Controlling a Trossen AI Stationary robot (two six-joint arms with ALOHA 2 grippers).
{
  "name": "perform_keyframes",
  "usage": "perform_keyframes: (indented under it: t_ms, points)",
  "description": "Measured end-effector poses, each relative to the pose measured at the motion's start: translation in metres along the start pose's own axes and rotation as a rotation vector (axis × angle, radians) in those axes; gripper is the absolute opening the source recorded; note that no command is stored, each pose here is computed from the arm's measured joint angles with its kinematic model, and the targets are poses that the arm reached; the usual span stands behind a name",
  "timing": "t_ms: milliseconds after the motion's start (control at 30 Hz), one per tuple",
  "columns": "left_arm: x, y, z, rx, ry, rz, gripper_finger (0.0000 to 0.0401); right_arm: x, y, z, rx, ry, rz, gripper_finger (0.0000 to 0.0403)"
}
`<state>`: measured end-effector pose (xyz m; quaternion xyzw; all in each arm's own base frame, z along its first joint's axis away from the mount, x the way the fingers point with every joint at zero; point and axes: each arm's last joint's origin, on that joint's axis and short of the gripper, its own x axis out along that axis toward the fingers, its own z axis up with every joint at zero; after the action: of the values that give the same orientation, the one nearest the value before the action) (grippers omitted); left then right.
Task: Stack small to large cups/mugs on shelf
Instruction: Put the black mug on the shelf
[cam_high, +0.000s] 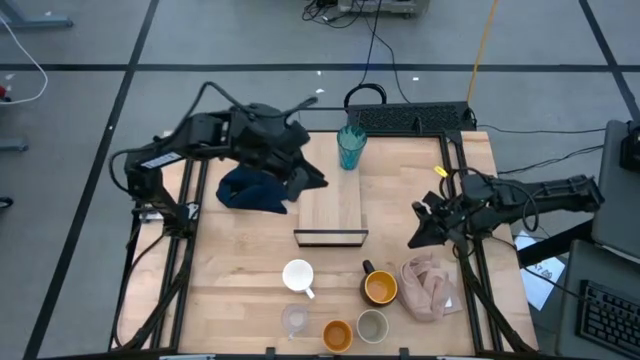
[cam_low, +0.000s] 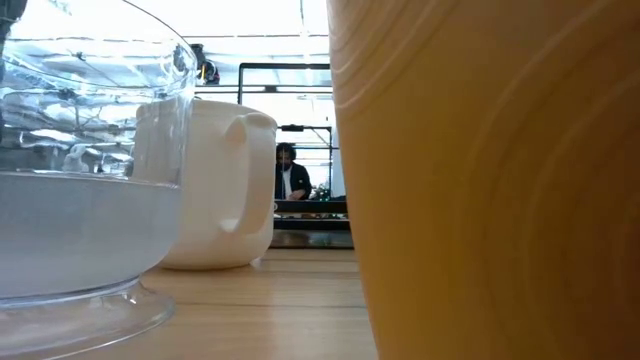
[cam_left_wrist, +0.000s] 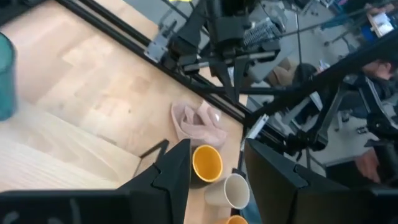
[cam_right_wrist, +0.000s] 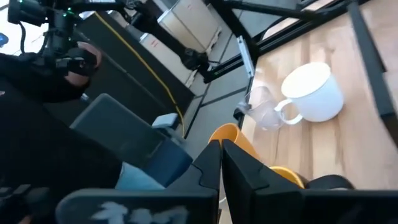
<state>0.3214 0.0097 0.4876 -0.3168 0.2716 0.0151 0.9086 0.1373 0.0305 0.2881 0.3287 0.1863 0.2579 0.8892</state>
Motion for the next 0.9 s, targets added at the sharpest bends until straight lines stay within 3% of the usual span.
perform_keyframes:
  t_ms: [300,600,767,900]
  points:
    - [0.023,-0.008,-0.01,-0.001,0.069,-0.005,0.0149,0.001,-0.002,-0.005,0.022,0.046,-0.021,0.0003]
    - [0.068,-0.025,-0.035,-0.055,0.182,0.004,0.0149,-0.003,-0.015,-0.025,0.082,0.234,-0.162,0.0004]
    - [0.078,-0.04,-0.046,-0.076,0.192,-0.038,0.0149,-0.003,-0.014,-0.024,0.035,0.22,-0.145,0.0004]
    - [0.082,-0.051,-0.055,-0.09,0.212,-0.064,0.0149,-0.002,-0.013,-0.021,0.092,0.196,-0.138,0.0004]
